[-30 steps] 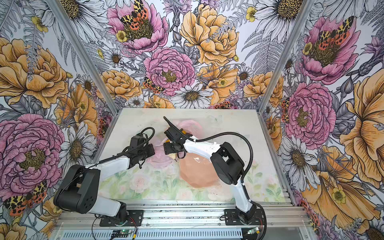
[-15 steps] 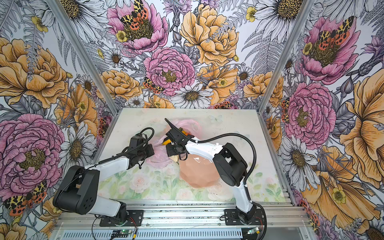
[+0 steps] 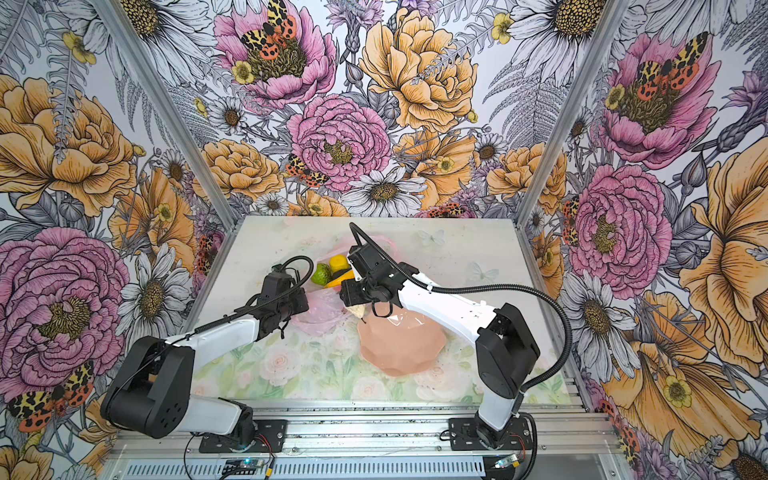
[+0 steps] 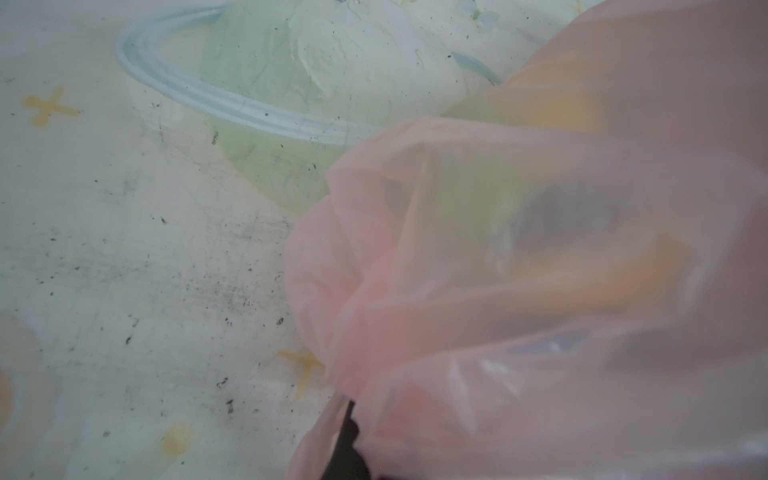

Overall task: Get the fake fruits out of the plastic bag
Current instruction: 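Carry the peach to the peach plate and release it there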

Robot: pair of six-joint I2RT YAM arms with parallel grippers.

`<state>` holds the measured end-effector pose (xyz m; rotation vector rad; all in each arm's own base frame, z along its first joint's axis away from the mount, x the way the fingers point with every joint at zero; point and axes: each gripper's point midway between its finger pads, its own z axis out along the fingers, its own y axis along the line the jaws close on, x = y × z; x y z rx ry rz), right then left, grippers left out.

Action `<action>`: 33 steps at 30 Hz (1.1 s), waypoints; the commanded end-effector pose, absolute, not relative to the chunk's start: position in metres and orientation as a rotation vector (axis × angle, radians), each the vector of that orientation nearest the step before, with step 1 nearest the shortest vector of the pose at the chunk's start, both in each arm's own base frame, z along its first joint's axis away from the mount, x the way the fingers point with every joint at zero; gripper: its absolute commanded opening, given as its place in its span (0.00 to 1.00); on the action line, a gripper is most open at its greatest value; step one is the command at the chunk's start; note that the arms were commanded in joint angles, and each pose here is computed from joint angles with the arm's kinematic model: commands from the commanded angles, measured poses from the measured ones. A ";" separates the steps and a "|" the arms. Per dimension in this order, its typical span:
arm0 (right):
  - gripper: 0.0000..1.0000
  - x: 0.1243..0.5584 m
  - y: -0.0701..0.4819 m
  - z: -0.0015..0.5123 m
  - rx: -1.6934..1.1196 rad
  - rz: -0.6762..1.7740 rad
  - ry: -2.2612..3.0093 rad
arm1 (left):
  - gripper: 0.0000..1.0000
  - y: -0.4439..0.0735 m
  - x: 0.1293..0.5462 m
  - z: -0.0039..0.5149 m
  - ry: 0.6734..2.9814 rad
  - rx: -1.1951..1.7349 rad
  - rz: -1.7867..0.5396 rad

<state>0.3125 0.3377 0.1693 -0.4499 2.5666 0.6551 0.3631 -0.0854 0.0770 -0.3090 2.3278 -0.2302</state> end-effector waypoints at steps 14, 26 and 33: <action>0.56 0.241 0.236 0.091 -0.403 0.239 2.958 | 0.00 -0.081 0.368 0.086 2.290 -0.269 -0.196; 0.58 0.227 0.220 0.059 -0.442 0.078 3.053 | 0.00 -0.081 0.368 0.086 2.292 -0.269 -0.197; 0.62 0.222 0.220 0.043 -0.493 0.017 3.083 | 0.00 -0.081 0.368 0.085 2.294 -0.268 -0.196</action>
